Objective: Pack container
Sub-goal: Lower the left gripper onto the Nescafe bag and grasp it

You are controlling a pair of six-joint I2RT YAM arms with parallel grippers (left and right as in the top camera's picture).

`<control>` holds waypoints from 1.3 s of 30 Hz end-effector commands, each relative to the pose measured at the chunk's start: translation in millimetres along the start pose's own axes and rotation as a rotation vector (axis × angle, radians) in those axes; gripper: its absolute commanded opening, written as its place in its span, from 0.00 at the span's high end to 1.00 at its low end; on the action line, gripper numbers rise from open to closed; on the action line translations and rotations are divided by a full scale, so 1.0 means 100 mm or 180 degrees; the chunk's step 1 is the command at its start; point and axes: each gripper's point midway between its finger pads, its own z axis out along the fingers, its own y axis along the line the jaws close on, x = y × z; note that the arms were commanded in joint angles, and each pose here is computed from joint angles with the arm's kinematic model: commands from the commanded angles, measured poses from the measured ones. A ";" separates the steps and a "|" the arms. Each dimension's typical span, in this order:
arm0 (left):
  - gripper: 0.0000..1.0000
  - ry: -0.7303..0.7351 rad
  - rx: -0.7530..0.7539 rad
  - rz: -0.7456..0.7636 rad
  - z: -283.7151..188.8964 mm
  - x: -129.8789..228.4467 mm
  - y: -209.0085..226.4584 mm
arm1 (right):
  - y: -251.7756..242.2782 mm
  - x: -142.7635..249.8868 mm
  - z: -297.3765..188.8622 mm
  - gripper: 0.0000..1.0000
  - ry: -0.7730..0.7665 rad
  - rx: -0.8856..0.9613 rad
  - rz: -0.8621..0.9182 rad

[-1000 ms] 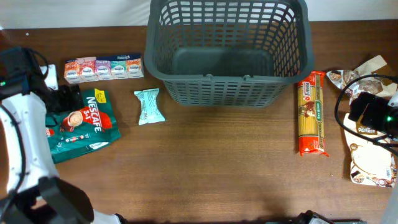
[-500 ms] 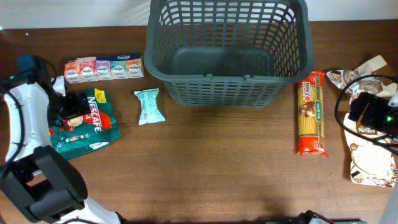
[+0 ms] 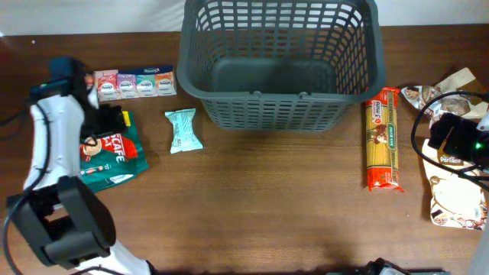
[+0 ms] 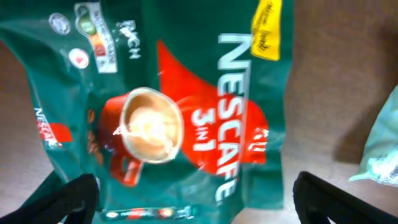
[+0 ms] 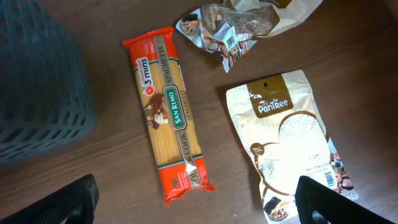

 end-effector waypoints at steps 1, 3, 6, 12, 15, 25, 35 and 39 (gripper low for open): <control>0.03 0.0034 -0.0331 -0.0168 0.10 0.03 -0.01 | -0.03 -0.04 -0.03 0.01 -0.0038 0.0048 0.0021; 0.03 0.0077 -0.0355 -0.0202 0.17 0.03 -0.04 | -0.03 -0.04 -0.03 0.01 -0.0038 0.0050 0.0021; 0.03 0.0179 -0.0373 -0.0230 0.32 0.05 -0.06 | -0.03 -0.04 -0.03 0.01 -0.0039 0.0049 0.0021; 0.03 0.0422 -0.0494 -0.0217 0.64 0.13 -0.01 | -0.03 -0.04 -0.03 0.01 -0.0038 0.0048 0.0021; 0.03 0.0509 -0.0540 -0.0182 0.75 0.16 -0.02 | -0.03 -0.04 -0.03 0.01 -0.0039 0.0050 0.0021; 0.41 0.0668 -0.0705 -0.0221 1.01 0.23 0.02 | -0.03 -0.04 -0.03 0.01 -0.0039 0.0050 0.0021; 0.77 0.0853 -0.0736 -0.0206 1.22 0.35 0.00 | -0.03 -0.04 -0.03 0.01 -0.0038 0.0050 0.0021; 0.98 0.0844 -0.0735 -0.0209 1.22 0.34 0.00 | -0.03 -0.04 -0.03 0.01 -0.0039 0.0049 0.0021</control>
